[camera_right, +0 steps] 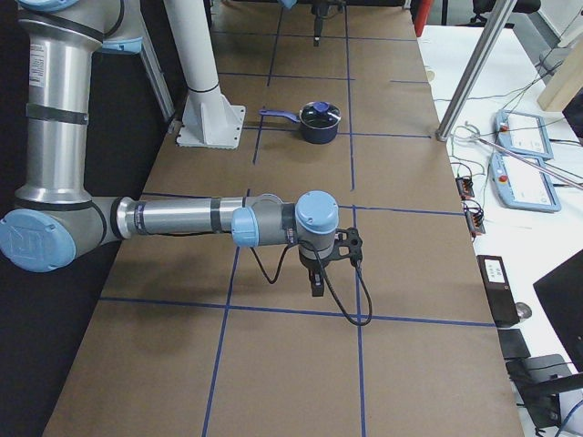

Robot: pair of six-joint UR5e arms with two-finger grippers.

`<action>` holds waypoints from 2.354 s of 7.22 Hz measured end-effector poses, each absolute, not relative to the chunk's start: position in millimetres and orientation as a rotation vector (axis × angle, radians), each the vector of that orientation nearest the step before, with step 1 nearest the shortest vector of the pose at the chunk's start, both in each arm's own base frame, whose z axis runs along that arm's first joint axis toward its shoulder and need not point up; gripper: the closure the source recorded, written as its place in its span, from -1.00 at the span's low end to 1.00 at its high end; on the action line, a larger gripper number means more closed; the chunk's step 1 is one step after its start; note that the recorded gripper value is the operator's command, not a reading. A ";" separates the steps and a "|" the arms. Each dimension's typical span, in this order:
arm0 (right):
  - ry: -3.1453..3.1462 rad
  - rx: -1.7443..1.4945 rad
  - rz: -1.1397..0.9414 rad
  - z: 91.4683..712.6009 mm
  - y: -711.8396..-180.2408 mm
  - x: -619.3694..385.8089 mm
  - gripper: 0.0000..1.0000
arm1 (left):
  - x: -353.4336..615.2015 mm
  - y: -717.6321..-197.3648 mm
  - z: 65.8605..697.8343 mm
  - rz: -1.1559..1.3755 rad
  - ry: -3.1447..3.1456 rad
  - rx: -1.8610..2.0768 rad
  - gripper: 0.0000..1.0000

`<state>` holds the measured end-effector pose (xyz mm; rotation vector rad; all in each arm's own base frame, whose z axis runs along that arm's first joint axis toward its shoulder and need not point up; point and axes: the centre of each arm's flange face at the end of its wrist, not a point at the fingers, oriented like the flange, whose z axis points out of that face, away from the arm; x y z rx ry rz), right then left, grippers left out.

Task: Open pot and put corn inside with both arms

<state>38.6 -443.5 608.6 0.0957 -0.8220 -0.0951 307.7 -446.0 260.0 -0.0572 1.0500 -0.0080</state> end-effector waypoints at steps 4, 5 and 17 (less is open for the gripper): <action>-0.824 0.094 -0.109 607.8 -443.9 32.2 -1.00 | 470.3 -457.8 107.9 -0.051 0.854 0.001 -1.00; -0.825 0.095 -0.110 607.6 -443.9 31.9 -1.00 | 490.7 -467.9 97.4 -0.021 0.833 0.018 -1.00; -0.826 0.109 -0.131 607.2 -444.8 26.7 -1.00 | 586.4 -477.5 103.7 0.043 0.803 0.045 0.64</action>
